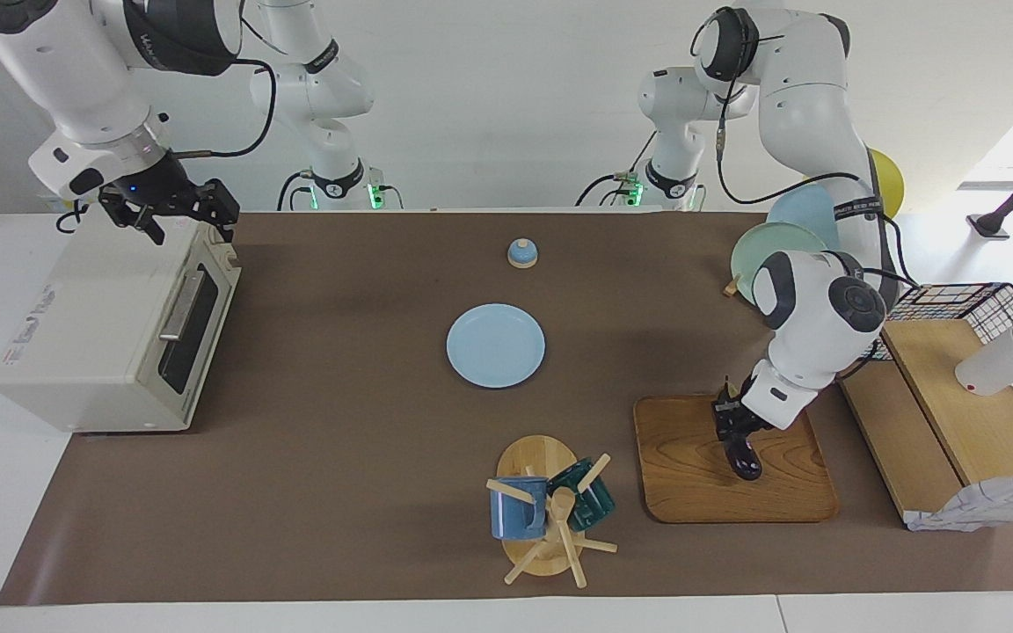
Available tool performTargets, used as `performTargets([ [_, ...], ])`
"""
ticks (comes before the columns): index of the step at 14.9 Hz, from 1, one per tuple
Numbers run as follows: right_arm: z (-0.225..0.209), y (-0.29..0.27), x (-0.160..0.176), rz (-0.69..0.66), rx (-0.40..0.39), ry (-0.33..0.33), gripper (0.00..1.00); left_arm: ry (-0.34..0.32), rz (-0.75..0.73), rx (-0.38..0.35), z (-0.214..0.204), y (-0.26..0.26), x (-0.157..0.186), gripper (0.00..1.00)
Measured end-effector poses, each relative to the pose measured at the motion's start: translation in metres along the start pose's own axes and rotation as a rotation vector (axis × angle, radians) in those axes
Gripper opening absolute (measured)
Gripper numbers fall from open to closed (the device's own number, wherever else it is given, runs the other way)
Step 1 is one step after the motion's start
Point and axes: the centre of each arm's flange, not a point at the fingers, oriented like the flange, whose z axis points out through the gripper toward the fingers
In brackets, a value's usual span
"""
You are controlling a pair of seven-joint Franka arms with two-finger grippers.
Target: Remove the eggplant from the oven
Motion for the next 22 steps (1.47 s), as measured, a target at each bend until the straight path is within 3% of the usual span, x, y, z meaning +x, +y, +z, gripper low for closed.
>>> performTargets([
  [12, 0.000, 0.001, 0.000, 0.003, 0.000, 0.000, 1.00, 0.034, 0.008, -0.001, 0.001, 0.000, 0.004, 0.33],
  [13, 0.000, 0.002, 0.000, 0.003, 0.000, 0.000, 1.00, 0.033, 0.010, -0.001, 0.001, -0.001, 0.004, 0.39],
  [19, 0.000, 0.000, 0.000, -0.001, 0.000, 0.001, 1.00, 0.044, 0.002, 0.002, -0.011, -0.008, 0.008, 1.00],
  [22, 0.000, 0.000, 0.000, -0.001, 0.000, 0.001, 1.00, 0.048, -0.001, 0.008, -0.054, -0.010, 0.006, 1.00],
])
